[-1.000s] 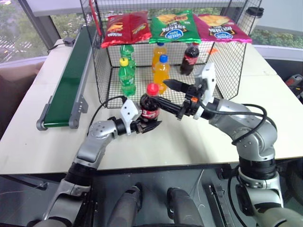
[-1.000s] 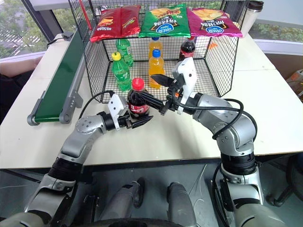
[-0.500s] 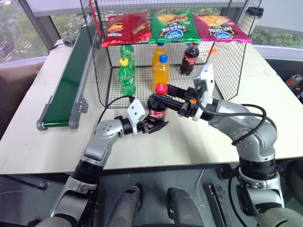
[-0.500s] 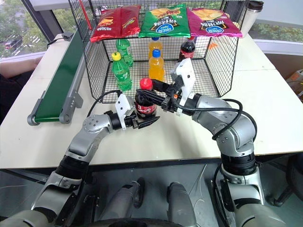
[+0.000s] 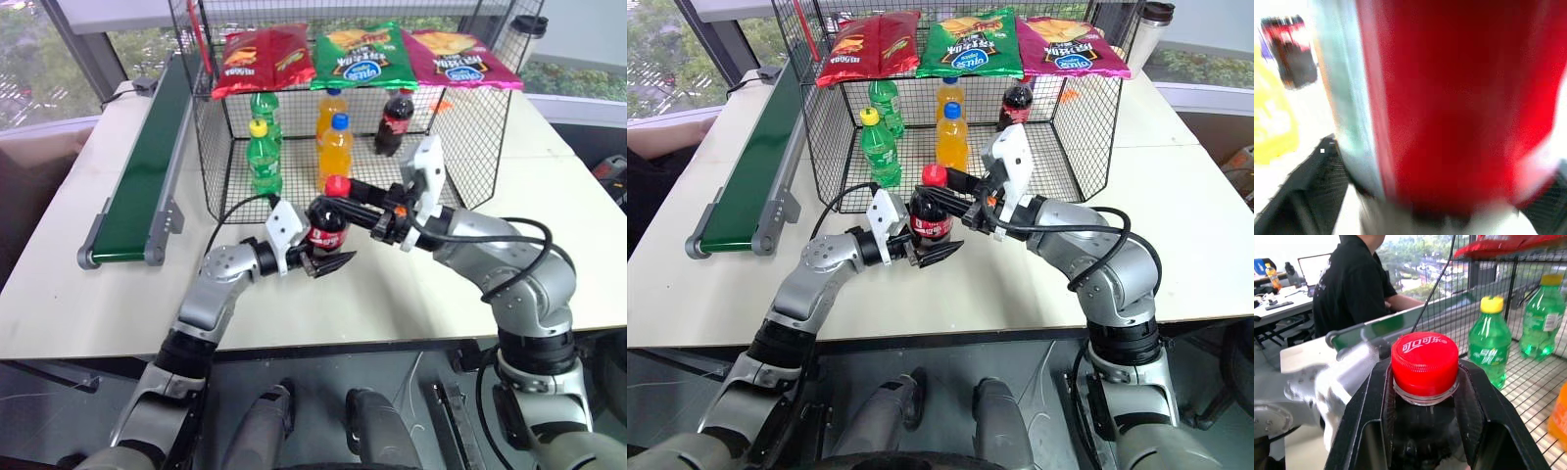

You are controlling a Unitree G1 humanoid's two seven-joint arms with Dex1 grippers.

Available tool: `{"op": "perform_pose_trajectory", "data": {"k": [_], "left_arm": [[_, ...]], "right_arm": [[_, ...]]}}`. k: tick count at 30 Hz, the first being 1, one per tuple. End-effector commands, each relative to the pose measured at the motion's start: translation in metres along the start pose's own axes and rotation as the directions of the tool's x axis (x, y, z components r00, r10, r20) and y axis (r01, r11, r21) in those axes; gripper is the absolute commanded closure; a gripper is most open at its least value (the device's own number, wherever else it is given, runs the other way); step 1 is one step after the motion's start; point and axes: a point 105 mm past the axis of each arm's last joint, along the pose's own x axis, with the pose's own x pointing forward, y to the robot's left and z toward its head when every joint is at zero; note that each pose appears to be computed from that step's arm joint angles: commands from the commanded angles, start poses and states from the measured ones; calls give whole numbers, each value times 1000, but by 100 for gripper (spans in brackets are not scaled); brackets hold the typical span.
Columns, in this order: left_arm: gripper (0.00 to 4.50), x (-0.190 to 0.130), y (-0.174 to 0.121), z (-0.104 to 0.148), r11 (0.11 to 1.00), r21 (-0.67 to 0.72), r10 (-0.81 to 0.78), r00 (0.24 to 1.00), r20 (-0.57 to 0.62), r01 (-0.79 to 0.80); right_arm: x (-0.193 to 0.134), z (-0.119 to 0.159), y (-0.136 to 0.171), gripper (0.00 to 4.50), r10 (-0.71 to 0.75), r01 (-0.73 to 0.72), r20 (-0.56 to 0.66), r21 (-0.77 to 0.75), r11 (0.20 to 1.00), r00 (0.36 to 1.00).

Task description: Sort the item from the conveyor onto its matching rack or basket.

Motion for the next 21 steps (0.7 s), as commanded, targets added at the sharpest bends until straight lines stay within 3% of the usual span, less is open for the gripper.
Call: {"op": "perform_pose_trajectory", "data": {"k": [1,5,10,16,21], "left_arm": [[6,-4,2,11,1000,14,8,999,32,-8],[6,-11,9,7,997,24,69,998,5,-69],[6,-34,0,2,995,-31,89,996,-27,-90],[6,-49,0,3,981,-90,168,985,-33,-170],[6,-53,12,3,946,-90,310,951,-23,-310]], "right_arm": [[-2,16,-2,335,-14,17,60,-40,999,998],[-4,21,-22,335,-120,125,87,-59,990,989],[-14,37,-73,335,-345,359,135,-96,928,929],[-23,49,-111,335,-480,500,164,-110,859,862],[-35,42,-154,335,-640,660,188,-76,747,745]]}}
